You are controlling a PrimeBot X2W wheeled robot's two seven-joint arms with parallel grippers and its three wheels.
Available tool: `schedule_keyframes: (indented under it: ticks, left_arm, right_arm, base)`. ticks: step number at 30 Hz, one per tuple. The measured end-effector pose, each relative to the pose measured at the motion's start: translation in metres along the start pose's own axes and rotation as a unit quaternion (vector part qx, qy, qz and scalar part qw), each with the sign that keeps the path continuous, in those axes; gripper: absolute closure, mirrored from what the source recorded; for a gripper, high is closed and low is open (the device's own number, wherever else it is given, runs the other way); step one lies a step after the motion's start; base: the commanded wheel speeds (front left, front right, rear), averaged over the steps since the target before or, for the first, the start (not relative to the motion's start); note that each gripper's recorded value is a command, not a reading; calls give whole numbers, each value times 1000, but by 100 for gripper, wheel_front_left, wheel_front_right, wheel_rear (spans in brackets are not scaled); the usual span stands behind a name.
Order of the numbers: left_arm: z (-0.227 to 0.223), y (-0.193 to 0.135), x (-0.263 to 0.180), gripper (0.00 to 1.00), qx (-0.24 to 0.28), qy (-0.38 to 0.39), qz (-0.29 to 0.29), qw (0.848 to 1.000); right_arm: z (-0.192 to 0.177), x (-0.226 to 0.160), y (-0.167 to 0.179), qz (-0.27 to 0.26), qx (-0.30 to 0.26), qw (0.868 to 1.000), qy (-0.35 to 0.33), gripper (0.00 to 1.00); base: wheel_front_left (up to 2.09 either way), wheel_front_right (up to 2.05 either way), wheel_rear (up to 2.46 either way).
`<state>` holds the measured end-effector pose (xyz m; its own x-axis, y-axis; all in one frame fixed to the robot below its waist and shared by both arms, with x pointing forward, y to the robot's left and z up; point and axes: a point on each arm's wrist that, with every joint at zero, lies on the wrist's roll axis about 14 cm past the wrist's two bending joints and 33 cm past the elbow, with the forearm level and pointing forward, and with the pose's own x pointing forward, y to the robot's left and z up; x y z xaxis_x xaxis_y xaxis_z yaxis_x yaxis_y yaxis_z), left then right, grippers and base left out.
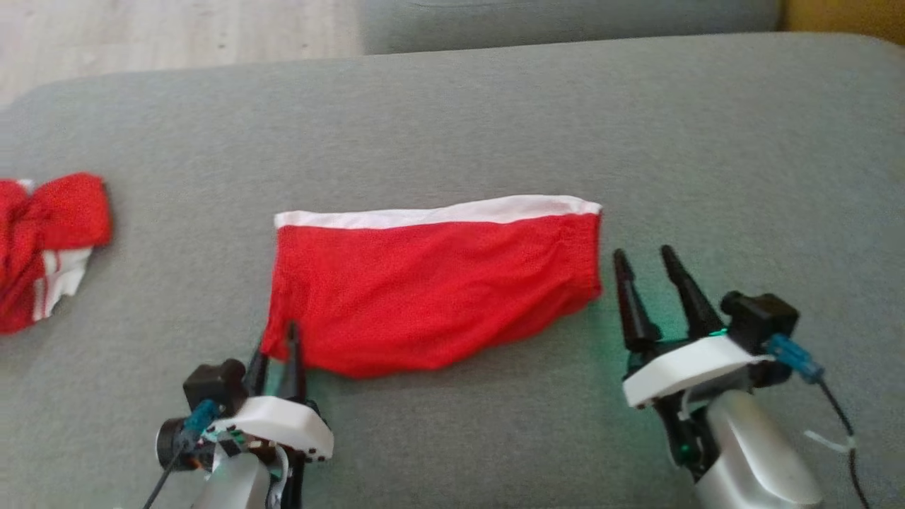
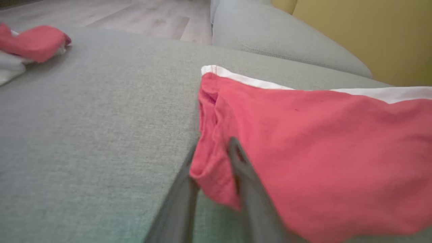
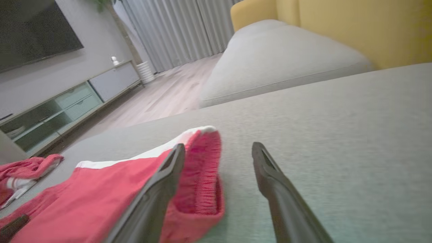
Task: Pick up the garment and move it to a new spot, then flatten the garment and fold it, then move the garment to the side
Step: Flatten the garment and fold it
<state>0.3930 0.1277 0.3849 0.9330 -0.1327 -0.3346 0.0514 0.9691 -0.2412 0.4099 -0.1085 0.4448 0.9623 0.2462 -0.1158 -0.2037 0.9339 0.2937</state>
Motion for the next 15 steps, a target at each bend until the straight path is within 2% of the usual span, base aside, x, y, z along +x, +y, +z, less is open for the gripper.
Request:
schedule_keyframes:
  ticks: [1, 7, 11, 15]
  left_arm:
    - [3, 2, -3, 0, 1, -6, 3, 1000]
    - [5, 8, -14, 0, -4, -19, 11, 1000]
    - [-1, 8, -19, 0, -11, -13, 15, 1000]
    - [-2, 14, -20, 0, -11, -14, 27, 999]
  right_arm:
    - [-2, 3, 9, 14, 1, 1000, 3, 0]
    - [-12, 26, 43, 69, -12, 997, 27, 0]
    - [-40, 32, 31, 55, -28, 995, 77, 0]
    - [-80, 21, 17, 35, -27, 989, 143, 0]
  base:
    - [0, 0, 0]
    - [0, 0, 0]
    - [0, 0, 0]
    - [0, 0, 0]
